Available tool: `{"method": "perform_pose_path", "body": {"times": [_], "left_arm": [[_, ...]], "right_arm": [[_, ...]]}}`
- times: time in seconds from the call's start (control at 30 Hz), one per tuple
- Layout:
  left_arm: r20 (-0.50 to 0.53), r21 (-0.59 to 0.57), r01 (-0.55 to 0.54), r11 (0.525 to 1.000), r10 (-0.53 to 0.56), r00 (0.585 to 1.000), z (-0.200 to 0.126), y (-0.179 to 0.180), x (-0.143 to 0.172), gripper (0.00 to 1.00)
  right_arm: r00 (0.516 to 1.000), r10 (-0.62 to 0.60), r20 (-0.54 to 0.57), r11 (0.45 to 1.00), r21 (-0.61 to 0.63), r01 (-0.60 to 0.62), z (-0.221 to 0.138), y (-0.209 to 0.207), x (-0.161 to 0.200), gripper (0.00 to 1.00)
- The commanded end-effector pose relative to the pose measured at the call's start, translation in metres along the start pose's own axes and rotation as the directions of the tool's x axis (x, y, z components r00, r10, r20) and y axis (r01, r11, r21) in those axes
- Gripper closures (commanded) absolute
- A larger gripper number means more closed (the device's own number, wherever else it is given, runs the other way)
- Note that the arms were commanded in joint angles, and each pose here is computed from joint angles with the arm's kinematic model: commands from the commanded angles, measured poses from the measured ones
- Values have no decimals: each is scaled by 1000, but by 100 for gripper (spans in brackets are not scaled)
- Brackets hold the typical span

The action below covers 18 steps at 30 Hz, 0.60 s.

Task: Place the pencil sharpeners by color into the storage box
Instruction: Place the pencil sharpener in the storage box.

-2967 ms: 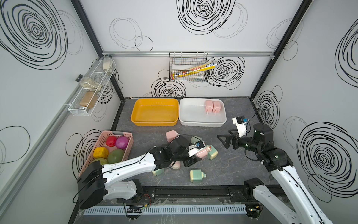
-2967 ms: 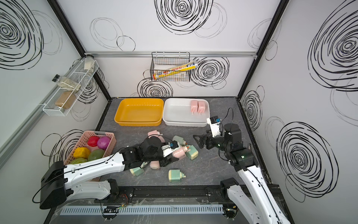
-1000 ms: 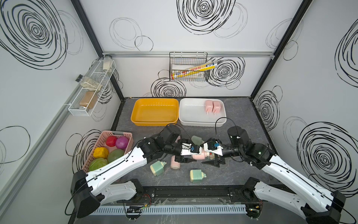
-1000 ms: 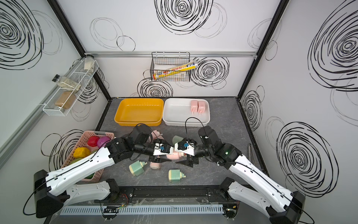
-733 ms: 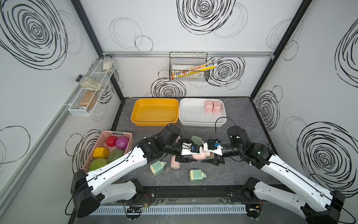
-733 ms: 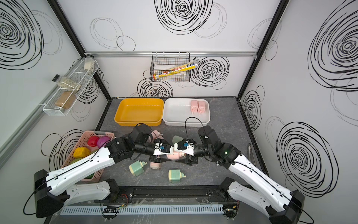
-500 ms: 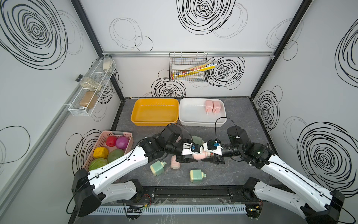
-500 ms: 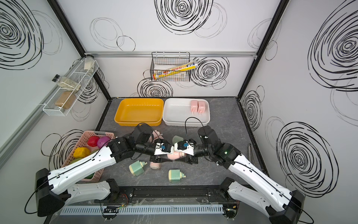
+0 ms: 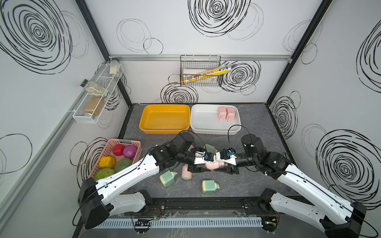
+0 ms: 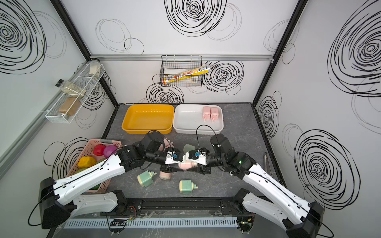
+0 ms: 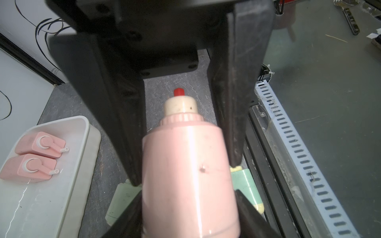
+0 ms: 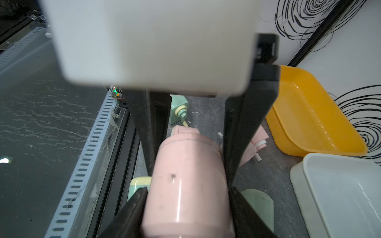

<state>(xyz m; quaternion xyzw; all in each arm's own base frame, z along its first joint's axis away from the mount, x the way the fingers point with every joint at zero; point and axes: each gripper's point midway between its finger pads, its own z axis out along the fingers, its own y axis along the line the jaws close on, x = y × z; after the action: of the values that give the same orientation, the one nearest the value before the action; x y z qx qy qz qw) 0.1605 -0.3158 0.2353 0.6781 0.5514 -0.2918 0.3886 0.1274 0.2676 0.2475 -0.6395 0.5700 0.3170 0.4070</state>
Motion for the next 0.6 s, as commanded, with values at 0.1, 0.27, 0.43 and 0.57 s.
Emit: {"method": "perform_pose_path", "body": {"times": [0.1,0.27,0.43,0.57], "left_arm": [[139,-234,99,967,-67,988,-24,61,-4,1],[271,-398,258,880,-156,950,-52,103,8,1],[424,-636,529,562,-318,848,-93,171,41,1],[585,-664,708,241,-423,692,-126,200,83,1]], "right_arm": [[1000,19,-9,965,260,-16,-7,-46,6,100],[995,95,42,834,542,-102,-29,-103,13,100],[939,254,231,590,732,-340,-57,-168,28,100],[836,389,387,406,742,-532,-69,-214,56,100]]}}
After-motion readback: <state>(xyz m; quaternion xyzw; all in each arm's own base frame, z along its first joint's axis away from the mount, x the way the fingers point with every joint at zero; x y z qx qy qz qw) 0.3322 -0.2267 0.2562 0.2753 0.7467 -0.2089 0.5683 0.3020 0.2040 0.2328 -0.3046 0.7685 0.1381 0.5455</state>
